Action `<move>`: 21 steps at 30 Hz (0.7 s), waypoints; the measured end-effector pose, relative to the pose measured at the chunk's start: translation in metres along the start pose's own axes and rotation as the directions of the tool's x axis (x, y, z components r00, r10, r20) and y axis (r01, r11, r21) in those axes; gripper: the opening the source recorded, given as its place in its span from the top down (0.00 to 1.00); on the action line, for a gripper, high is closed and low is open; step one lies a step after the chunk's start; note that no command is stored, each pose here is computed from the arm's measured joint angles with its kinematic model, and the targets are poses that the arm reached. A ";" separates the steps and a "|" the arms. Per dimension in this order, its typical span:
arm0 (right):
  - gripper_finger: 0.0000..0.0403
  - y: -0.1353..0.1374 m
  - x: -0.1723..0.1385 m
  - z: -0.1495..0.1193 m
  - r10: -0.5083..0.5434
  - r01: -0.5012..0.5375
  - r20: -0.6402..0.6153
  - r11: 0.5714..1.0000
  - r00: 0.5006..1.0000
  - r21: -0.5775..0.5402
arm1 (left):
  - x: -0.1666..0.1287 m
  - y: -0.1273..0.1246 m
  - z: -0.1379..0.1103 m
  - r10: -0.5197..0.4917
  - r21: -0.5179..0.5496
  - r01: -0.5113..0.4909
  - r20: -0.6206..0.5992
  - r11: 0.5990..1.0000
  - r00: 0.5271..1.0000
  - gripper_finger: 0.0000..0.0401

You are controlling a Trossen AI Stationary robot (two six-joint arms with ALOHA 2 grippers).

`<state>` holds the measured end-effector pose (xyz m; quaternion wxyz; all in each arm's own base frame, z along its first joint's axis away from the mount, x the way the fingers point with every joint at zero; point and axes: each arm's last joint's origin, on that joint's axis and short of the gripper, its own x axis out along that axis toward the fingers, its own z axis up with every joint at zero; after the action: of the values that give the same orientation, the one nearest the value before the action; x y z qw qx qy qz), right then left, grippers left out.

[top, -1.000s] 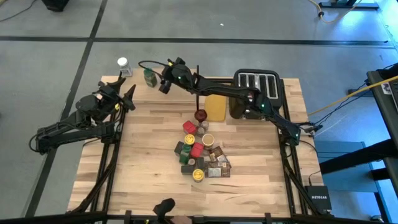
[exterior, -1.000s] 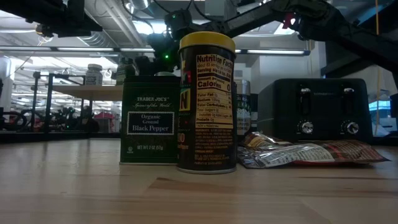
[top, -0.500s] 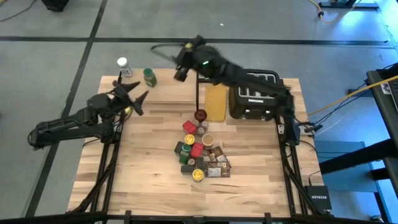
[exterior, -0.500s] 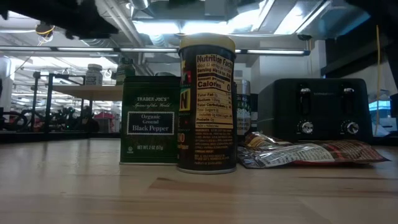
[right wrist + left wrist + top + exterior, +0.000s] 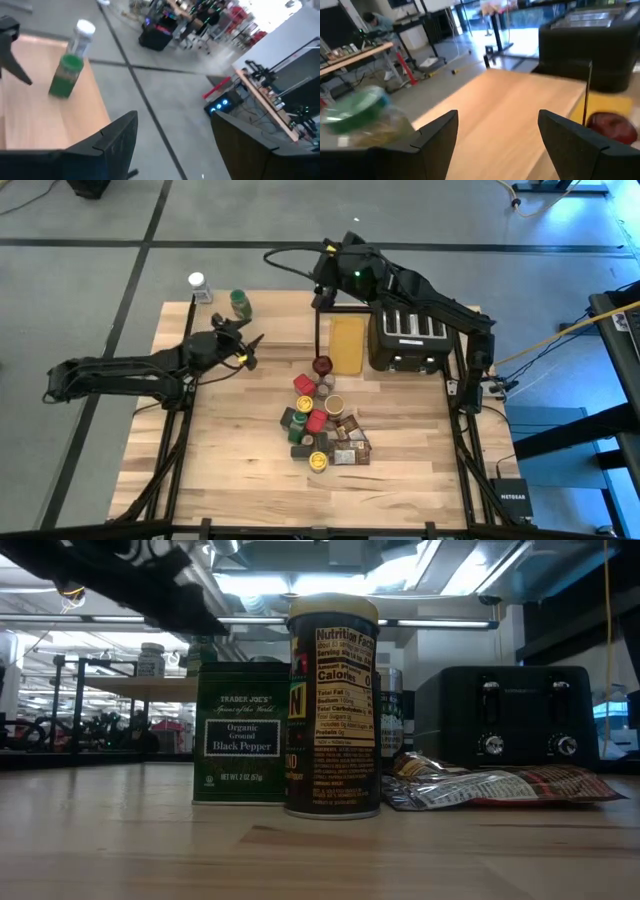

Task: Shelf spices
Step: Put the bottom green seasoning bottle on the shelf

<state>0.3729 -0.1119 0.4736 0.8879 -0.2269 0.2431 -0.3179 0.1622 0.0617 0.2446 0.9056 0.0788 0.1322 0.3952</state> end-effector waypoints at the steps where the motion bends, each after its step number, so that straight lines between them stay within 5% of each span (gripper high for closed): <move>1: 0.36 0.002 0.002 -0.001 0.008 -0.008 -0.002 1.000 1.000 -0.003 | 0.003 -0.001 -0.002 0.008 0.001 -0.008 -0.015 1.000 1.000 0.33; 21: 0.36 0.004 0.004 -0.001 0.019 -0.019 0.009 1.000 1.000 0.004 | 0.051 0.015 -0.020 0.219 -0.086 -0.227 -0.092 0.970 0.971 0.33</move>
<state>0.3765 -0.1123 0.4698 0.8924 -0.2242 0.2403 -0.3091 0.1791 0.1095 0.2204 0.8519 0.0333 0.1402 0.5034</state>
